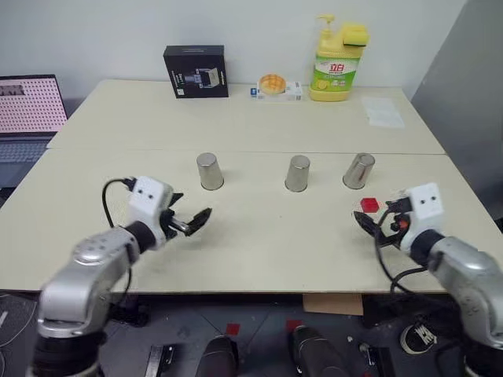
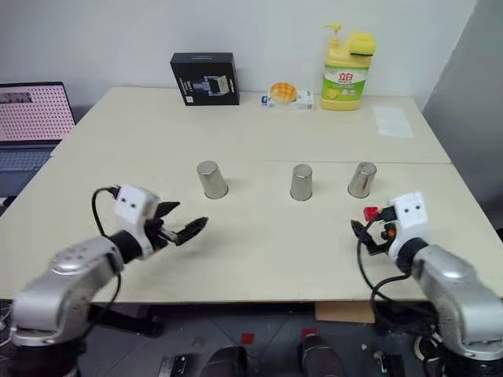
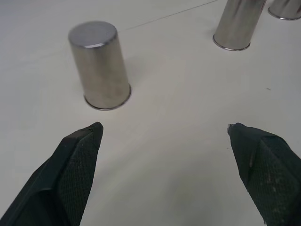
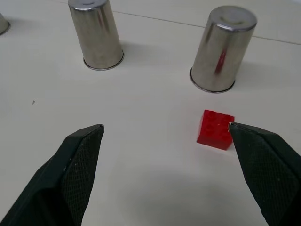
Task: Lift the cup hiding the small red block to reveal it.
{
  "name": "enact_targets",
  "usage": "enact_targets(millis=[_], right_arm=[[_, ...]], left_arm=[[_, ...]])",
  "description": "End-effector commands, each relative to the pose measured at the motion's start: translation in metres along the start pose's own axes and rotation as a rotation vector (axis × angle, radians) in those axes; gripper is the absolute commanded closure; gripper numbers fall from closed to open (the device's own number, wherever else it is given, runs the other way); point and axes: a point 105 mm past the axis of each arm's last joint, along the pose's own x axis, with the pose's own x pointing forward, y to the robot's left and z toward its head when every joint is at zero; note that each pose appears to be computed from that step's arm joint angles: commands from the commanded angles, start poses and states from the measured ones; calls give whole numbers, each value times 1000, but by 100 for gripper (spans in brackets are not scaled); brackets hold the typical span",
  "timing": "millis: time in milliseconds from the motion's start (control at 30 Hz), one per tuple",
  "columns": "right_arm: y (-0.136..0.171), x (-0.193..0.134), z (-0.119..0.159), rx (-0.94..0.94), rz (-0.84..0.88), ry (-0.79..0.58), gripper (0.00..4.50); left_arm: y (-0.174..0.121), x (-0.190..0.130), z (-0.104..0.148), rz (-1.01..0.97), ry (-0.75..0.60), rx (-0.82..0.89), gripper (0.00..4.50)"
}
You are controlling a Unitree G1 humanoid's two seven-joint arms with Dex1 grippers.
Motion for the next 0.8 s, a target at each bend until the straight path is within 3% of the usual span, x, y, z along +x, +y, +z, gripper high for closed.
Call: enact_targets(millis=[33,800], right_arm=[[-1,-11,16,-13,56,-19,1],[-2,-7,12,2,6,-16,1]], left_arm=[[4,-7,13,-69,-14,20,0],[-9,10,11,-93,-35,14,0]])
